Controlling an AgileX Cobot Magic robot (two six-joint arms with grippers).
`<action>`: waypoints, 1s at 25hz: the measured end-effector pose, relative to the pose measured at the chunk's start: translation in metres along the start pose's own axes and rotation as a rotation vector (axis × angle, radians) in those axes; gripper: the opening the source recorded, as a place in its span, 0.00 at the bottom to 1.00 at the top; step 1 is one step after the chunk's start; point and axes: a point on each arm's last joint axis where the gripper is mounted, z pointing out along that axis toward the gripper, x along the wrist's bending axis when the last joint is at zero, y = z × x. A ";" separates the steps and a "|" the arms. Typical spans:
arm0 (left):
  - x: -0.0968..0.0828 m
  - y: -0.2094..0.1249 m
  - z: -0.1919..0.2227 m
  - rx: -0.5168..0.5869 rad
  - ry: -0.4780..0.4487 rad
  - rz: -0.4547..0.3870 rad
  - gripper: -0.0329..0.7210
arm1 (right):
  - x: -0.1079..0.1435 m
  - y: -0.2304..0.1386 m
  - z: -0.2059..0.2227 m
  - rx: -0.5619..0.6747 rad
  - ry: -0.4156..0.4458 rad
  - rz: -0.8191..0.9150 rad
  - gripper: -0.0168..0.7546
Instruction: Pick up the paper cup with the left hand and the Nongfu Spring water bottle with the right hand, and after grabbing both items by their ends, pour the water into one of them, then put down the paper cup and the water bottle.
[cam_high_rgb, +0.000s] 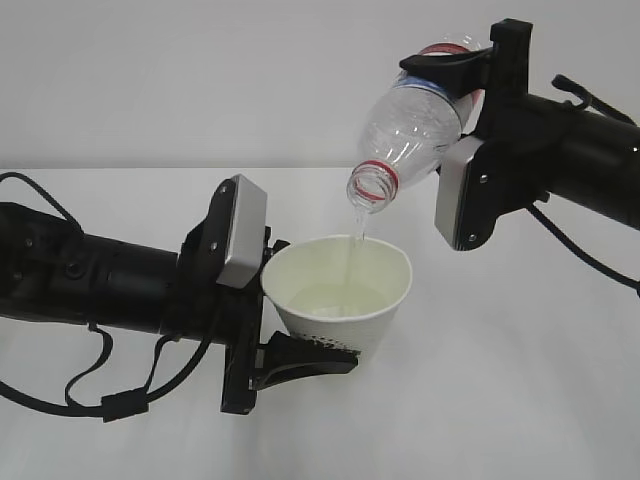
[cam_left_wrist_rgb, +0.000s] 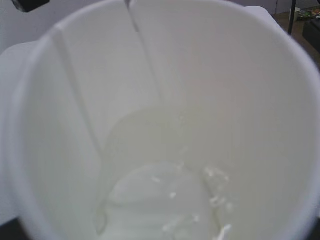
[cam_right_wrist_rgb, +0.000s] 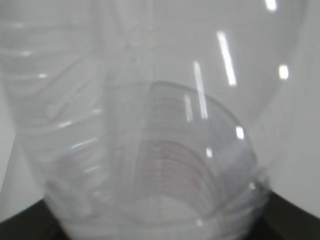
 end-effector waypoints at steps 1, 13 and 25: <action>0.000 0.000 0.000 0.000 0.000 0.000 0.70 | 0.000 0.000 0.000 0.000 0.000 0.000 0.64; 0.001 0.000 0.000 -0.002 0.008 -0.037 0.70 | 0.000 0.000 0.000 0.000 0.000 -0.011 0.64; 0.002 0.000 0.000 0.000 0.023 -0.076 0.70 | -0.001 0.000 0.000 -0.002 -0.006 -0.019 0.64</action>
